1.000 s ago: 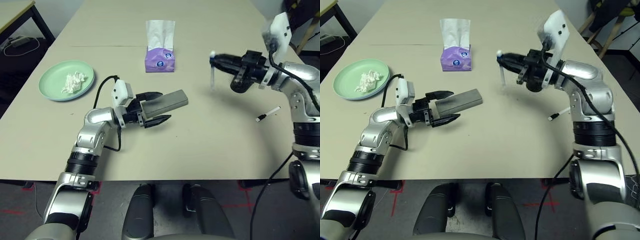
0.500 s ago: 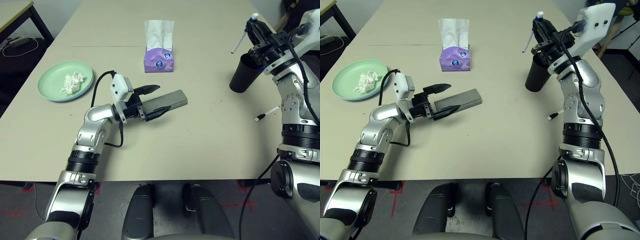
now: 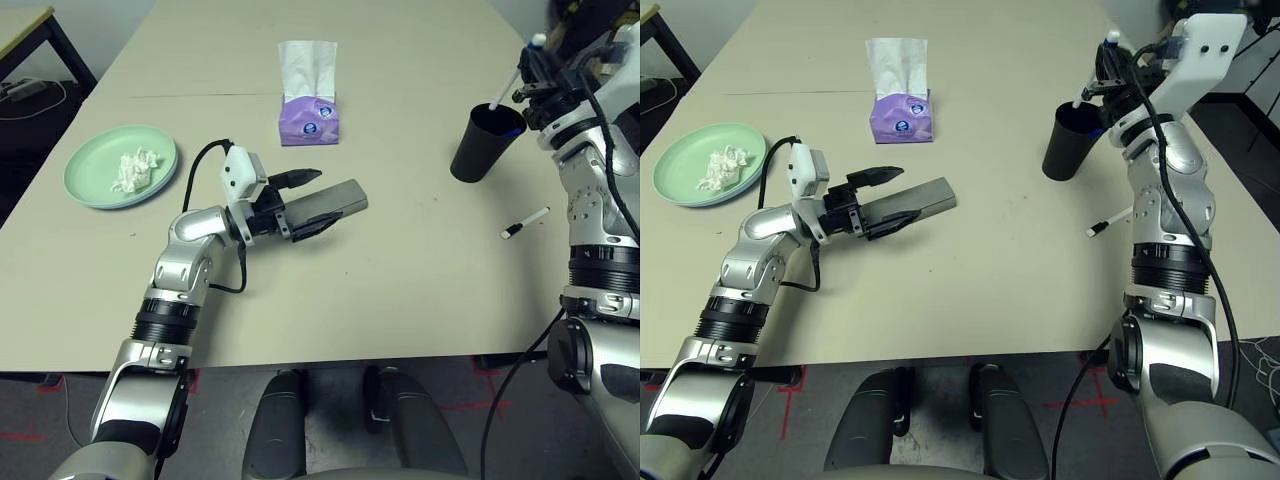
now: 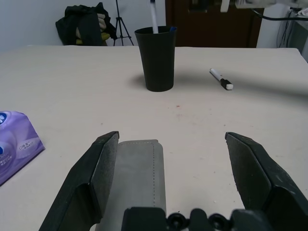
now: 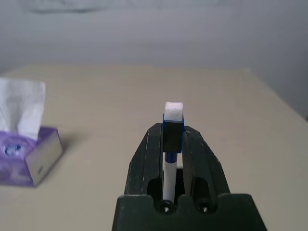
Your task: Organize and tidy the items on the table.
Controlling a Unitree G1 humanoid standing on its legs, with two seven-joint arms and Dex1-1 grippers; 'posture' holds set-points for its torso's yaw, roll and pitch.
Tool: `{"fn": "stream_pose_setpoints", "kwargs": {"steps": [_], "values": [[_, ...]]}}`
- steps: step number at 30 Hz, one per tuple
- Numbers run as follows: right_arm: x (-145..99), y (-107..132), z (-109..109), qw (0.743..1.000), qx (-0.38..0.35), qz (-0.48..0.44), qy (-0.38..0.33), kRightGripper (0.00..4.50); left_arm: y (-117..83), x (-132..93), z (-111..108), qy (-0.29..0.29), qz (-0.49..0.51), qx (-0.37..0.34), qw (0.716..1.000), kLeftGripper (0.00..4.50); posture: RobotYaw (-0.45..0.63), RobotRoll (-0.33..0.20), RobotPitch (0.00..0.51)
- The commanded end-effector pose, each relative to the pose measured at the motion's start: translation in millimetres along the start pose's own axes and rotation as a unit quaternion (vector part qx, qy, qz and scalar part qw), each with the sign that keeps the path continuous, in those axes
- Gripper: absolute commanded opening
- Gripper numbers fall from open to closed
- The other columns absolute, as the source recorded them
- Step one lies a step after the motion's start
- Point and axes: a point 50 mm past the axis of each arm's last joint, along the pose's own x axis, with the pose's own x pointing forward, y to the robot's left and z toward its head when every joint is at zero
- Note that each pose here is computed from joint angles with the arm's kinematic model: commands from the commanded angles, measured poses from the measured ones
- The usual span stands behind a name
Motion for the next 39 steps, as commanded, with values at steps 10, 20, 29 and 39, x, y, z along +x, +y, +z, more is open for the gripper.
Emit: {"fn": "stream_pose_setpoints", "kwargs": {"steps": [10, 20, 29, 39], "values": [[9, -5, 24, 0.996, -0.047, 0.073, -0.021, 3.63, 0, -1, 0, 0.006, -0.004, 0.001, 1.000, 4.50, 0.06, 0.000, 0.176], [-27, 18, 11, 0.855, -0.122, 0.470, 0.182, 4.49, -1, -1, 0, 0.004, -0.001, 0.001, 1.000, 4.50, 0.08, 0.000, 0.177], [-30, -15, -15, 0.705, -0.318, 0.537, 0.339, 4.49, -4, -5, 0, 0.003, 0.008, 0.001, 1.000, 4.50, 0.10, 0.000, 0.188], [-26, -31, -25, 0.595, -0.458, 0.548, 0.370, 4.49, -11, -10, 1, 0.004, 0.020, -0.003, 1.000, 4.50, 0.14, 0.000, 0.214]]}}
